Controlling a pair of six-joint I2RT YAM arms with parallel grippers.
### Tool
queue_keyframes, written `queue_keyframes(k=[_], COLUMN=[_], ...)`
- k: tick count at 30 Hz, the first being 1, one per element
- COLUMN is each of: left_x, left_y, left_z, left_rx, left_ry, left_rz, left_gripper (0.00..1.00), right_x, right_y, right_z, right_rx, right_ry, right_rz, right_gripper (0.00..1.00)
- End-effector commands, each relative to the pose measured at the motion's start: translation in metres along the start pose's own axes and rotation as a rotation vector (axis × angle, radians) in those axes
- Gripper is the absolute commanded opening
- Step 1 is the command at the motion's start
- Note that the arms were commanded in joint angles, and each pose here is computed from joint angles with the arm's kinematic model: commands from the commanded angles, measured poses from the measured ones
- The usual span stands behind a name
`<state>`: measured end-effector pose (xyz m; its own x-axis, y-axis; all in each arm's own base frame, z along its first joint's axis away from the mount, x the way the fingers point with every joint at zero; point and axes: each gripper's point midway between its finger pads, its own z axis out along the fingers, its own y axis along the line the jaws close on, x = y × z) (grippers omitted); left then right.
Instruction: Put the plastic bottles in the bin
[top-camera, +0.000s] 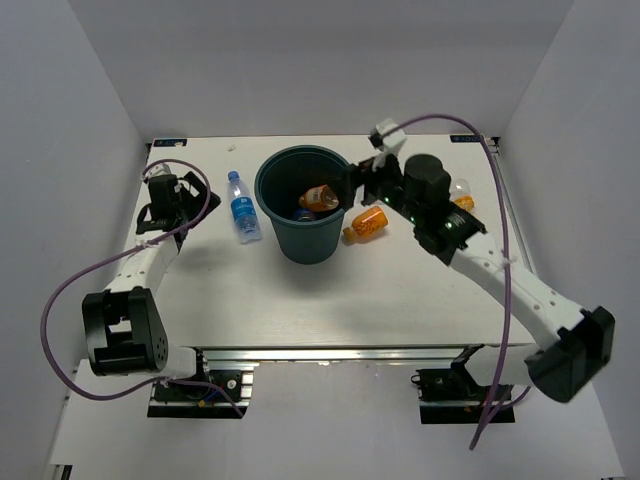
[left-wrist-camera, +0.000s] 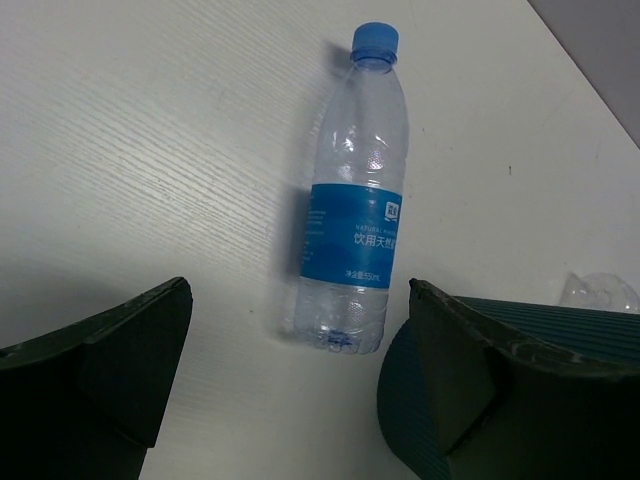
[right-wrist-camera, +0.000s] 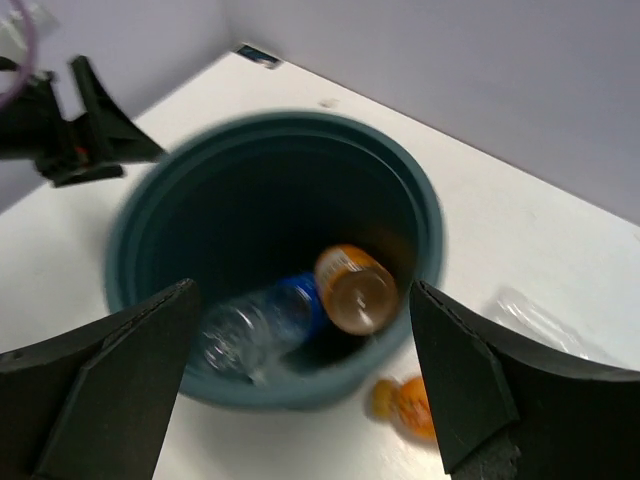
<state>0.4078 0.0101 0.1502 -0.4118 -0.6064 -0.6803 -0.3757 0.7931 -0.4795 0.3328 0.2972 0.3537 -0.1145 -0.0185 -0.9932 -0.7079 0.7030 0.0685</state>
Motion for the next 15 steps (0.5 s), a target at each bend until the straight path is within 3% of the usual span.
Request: queue_keyframes(k=[1, 6, 15], left_x=[-0.007, 0.004, 0.047], left_y=[-0.018, -0.031, -0.065], left_z=[0.005, 0.032, 0.074], left_rx=[0.077, 0.145, 0.128], left_ry=[0.006, 0.077, 0.187], left_rz=[-0.012, -0.049, 0.054], left_gripper=[0.98, 0.98, 0.98], right_x=[0.007, 0.027, 0.101], right_y=[-0.041, -0.076, -0.118], right_z=[-0.028, -0.074, -0.120], right_rx=[0.237, 0.386, 0.549], right_ry=[-0.071, -0.109, 0.036], right_rz=[0.013, 0.090, 0.145], right_gripper=[0.89, 0.89, 0.89])
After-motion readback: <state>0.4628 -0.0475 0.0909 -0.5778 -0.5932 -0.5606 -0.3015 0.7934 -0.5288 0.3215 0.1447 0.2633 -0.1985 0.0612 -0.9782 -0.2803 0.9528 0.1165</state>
